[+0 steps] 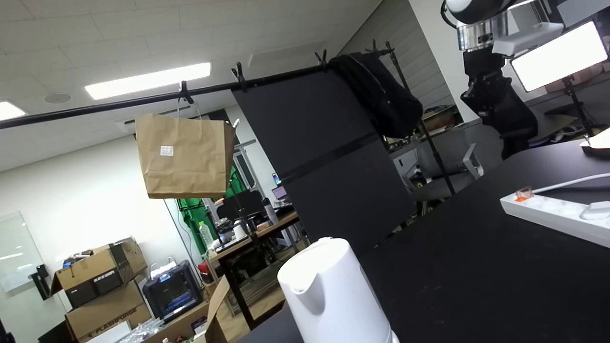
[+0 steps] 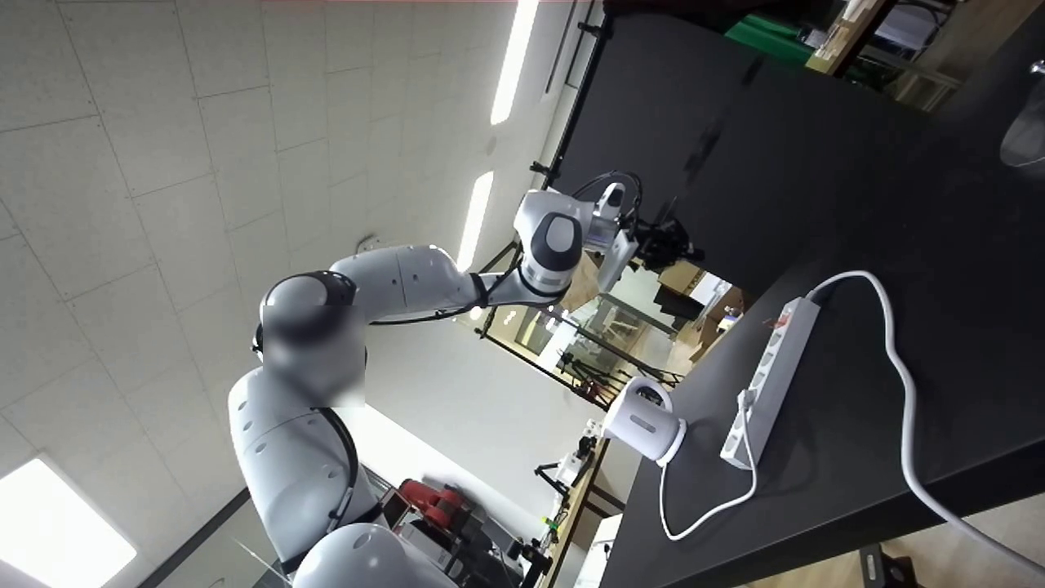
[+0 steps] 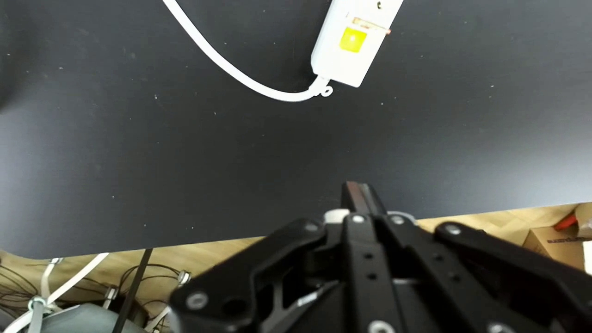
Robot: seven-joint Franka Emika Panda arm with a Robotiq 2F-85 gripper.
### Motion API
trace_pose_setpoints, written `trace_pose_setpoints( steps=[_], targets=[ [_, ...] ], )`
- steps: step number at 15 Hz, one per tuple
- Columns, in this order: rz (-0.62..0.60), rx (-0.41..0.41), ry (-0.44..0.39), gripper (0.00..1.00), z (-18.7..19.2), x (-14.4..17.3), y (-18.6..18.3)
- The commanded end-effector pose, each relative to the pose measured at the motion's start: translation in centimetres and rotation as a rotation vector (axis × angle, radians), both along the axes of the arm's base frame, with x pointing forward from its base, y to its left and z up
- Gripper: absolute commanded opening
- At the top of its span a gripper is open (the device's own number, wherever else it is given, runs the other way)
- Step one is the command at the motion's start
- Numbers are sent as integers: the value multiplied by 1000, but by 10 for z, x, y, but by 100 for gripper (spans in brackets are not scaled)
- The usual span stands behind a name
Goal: Switch off the extension cord
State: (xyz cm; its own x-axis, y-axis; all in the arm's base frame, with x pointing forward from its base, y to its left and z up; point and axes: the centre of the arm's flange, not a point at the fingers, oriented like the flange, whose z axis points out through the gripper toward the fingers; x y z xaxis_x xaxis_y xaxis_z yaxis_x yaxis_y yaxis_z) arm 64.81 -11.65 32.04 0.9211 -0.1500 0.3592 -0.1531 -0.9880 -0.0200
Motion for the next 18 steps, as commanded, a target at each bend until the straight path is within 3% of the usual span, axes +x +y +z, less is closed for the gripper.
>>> trace_pose_setpoints(
  steps=[1,13,18],
  targets=[
    [0,-5,19,0,-7,5,-1],
    [6,-4,25,0,-14,8,0],
    [-105,21,30,0,-32,18,4]
  ],
)
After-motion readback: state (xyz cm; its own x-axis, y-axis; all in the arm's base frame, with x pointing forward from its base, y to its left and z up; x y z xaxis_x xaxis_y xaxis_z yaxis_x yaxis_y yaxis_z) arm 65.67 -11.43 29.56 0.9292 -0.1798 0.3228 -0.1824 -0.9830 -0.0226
